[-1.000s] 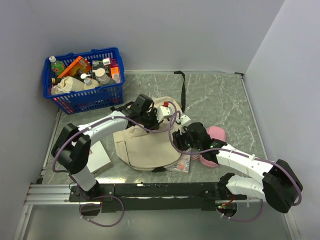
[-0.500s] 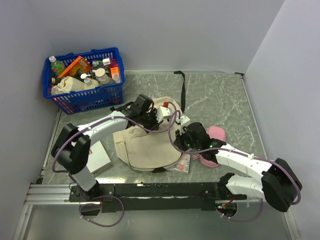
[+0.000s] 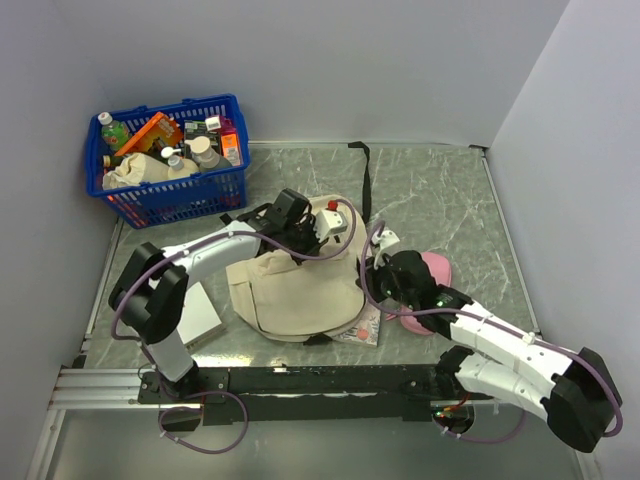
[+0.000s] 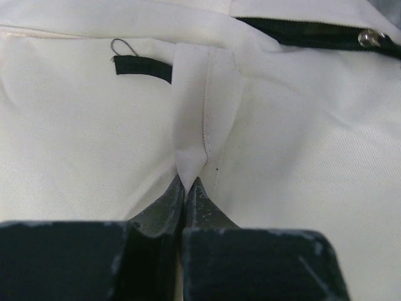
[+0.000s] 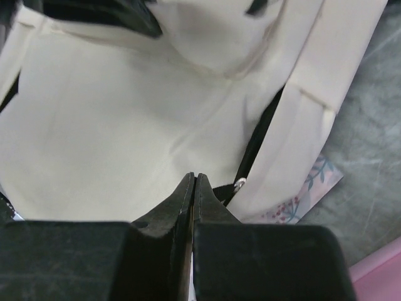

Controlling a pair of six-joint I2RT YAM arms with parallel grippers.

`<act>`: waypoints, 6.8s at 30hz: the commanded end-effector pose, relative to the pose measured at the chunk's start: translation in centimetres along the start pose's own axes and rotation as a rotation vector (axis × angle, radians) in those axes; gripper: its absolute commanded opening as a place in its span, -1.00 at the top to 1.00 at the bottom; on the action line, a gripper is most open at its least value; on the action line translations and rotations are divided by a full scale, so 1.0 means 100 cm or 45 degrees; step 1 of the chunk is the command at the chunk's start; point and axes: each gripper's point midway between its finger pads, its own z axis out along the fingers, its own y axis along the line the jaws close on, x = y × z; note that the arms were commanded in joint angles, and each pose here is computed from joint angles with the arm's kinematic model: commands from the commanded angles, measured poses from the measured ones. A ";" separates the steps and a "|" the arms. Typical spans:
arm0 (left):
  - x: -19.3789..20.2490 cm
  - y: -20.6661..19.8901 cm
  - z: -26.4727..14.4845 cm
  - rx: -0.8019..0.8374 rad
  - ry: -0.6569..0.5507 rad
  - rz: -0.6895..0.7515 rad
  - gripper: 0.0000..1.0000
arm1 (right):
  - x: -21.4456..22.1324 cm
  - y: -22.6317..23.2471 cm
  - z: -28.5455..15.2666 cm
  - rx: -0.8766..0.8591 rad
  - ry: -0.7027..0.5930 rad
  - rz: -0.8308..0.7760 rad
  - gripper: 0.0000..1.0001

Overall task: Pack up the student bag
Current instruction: Unzip the student bag at the center of the board.

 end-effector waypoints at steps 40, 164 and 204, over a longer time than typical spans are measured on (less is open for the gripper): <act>-0.065 0.016 0.010 -0.103 -0.169 -0.220 -0.19 | 0.042 0.059 -0.027 -0.079 0.155 0.211 -0.09; -0.113 -0.119 -0.007 0.148 0.021 0.607 0.98 | 0.024 -0.030 -0.018 0.111 0.318 0.971 -0.66; -0.061 -0.150 -0.055 0.302 0.145 0.475 0.98 | -0.018 -0.133 0.018 0.521 0.179 0.966 0.67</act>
